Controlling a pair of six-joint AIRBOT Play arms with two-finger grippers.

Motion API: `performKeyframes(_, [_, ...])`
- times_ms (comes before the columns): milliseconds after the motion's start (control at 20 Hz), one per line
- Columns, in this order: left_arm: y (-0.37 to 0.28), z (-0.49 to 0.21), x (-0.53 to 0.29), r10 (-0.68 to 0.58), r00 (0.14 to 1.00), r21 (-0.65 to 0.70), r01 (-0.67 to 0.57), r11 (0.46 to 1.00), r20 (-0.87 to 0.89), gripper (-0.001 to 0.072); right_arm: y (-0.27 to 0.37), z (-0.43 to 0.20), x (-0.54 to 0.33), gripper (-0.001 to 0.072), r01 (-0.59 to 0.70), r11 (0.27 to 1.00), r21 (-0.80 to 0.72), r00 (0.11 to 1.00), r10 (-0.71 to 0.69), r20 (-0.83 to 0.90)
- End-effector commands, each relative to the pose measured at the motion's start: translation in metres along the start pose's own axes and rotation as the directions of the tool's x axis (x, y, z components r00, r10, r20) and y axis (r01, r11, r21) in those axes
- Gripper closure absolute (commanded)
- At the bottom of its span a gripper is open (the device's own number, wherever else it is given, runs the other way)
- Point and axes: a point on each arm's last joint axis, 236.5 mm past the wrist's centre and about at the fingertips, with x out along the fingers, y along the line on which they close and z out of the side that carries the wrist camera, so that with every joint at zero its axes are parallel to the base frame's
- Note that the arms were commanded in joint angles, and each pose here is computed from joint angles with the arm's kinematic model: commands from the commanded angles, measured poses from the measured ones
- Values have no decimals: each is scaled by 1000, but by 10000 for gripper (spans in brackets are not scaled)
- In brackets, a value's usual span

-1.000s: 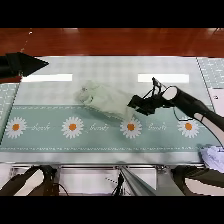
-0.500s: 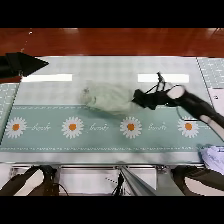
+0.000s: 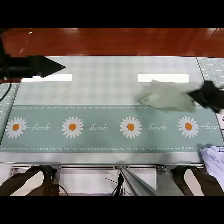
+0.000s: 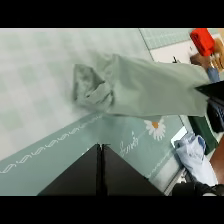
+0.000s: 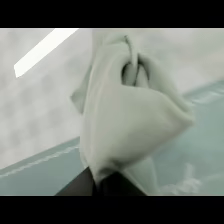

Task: Fold the shirts.

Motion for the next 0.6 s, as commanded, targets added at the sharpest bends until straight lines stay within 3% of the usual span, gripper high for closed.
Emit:
performKeyframes(0, [-1, -13, 25, -37, 997, 12, 38, 999, -65, 682, -74, -17, -73, 685, 304, 951, 65, 952, -305, 18])
performKeyframes(150, [2, -19, 37, -52, 994, 20, 54, 998, -96, 682, -118, -10, -145, 685, 553, 831, 57, 830, -555, 46])
performKeyframes(250, [6, -20, 38, -51, 994, 26, 53, 998, -99, 682, -143, -9, -192, 687, 698, 712, 78, 712, -701, 38])
performKeyframes(350, [7, -20, 39, -50, 994, 28, 54, 998, -100, 682, -148, 0, -217, 687, 737, 662, 136, 660, -749, 64])
performKeyframes(550, [7, -20, 38, -50, 994, 59, 56, 997, -100, 682, -169, -23, -243, 685, 826, 527, 202, 549, -832, -77])
